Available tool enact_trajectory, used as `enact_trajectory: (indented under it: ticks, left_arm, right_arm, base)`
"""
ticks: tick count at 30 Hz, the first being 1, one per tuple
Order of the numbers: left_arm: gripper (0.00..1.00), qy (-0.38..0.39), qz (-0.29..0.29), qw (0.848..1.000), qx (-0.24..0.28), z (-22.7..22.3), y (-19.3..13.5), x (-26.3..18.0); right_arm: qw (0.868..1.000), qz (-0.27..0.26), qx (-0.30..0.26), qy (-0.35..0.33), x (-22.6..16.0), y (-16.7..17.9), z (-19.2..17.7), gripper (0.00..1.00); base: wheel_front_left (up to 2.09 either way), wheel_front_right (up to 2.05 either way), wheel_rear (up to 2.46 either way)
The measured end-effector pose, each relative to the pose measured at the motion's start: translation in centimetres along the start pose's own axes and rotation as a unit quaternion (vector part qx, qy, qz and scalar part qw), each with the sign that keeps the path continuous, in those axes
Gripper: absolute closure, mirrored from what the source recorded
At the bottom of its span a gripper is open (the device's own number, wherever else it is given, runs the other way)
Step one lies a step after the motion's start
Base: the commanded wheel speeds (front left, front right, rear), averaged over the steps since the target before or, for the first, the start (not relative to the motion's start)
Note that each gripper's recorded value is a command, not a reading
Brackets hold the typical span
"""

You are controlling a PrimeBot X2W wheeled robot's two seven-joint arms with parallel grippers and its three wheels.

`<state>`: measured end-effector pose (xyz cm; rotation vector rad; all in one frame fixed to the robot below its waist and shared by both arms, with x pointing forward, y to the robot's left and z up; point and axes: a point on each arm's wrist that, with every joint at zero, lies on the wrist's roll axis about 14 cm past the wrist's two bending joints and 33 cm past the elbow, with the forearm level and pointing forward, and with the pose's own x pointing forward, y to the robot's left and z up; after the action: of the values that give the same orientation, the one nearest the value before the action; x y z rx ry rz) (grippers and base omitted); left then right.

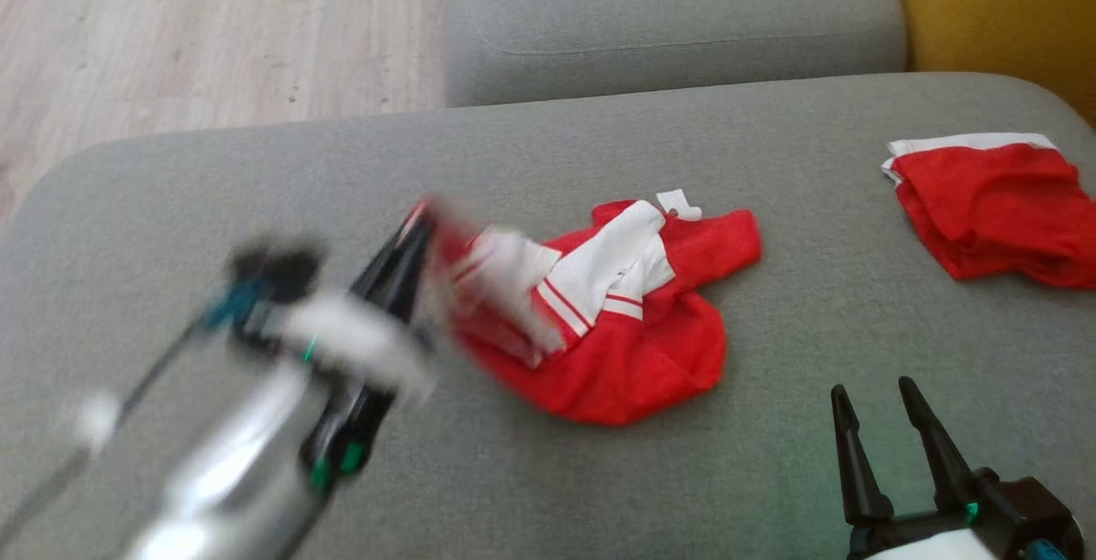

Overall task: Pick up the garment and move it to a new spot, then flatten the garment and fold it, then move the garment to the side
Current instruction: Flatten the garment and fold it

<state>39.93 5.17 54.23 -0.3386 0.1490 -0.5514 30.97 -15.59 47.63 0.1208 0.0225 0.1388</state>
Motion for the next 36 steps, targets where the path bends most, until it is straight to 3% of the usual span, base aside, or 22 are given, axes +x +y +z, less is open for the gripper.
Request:
enact_trajectory:
  ticks: [2,3,5,11,21,23,26,31,34,36]
  left_arm:
    - [1.00,-0.012,-0.070,0.995,0.069,3.4,-4.0,2.5]
    - [1.00,-0.012,-0.070,0.995,0.069,3.4,-4.0,2.5]
    - [1.00,-0.037,-0.133,0.981,0.136,7.0,-8.4,4.5]
    - [1.00,-0.090,-0.237,0.943,0.218,13.4,-18.7,8.3]
    - [1.00,-0.231,-0.261,0.910,0.224,25.3,-26.3,9.9]
    - [1.00,-0.225,-0.255,0.915,0.216,25.1,-25.6,10.3]
    - [1.00,-0.181,-0.220,0.937,0.202,21.9,-21.8,11.8]
    - [1.00,-0.035,-0.115,0.985,0.127,9.3,-9.7,12.2]
    - [1.00,0.039,-0.044,0.995,0.082,2.0,-2.4,9.4]
    - [1.00,0.080,-0.012,0.992,0.095,-1.9,1.5,6.8]
  right_arm:
    - [1.000,-0.004,0.000,-0.001,-0.2,-0.2,0.1,0.00]
    - [1.000,-0.004,0.000,-0.001,-0.2,-0.2,0.1,0.00]
    - [1.000,-0.007,0.001,-0.003,-0.4,-0.3,0.1,0.00]
    - [1.000,-0.026,0.005,-0.002,-1.7,-0.9,-0.1,0.00]
    - [0.997,-0.079,0.011,-0.005,-4.1,-3.2,-0.2,0.00]
    - [0.996,-0.083,0.011,-0.005,-4.1,-3.4,-0.2,0.00]
    - [0.997,-0.081,0.008,-0.007,-3.6,-3.6,0.0,0.00]
    - [0.998,-0.064,0.008,-0.007,-2.3,-2.9,0.2,0.00]
    - [0.999,-0.052,0.005,-0.001,-1.5,-2.4,0.0,0.00]
    - [0.999,-0.045,0.005,0.004,-1.0,-2.1,-0.3,0.00]
  base:
    - [0.00,0.00,0.00]
    - [0.00,0.00,0.00]
    - [0.00,0.00,0.00]
    - [0.00,0.00,0.00]
    - [0.00,0.00,0.00]
    - [0.00,0.00,0.00]
    - [0.00,0.00,0.00]
    - [0.00,0.00,0.00]
    - [0.00,0.00,0.00]
    - [0.00,0.00,0.00]
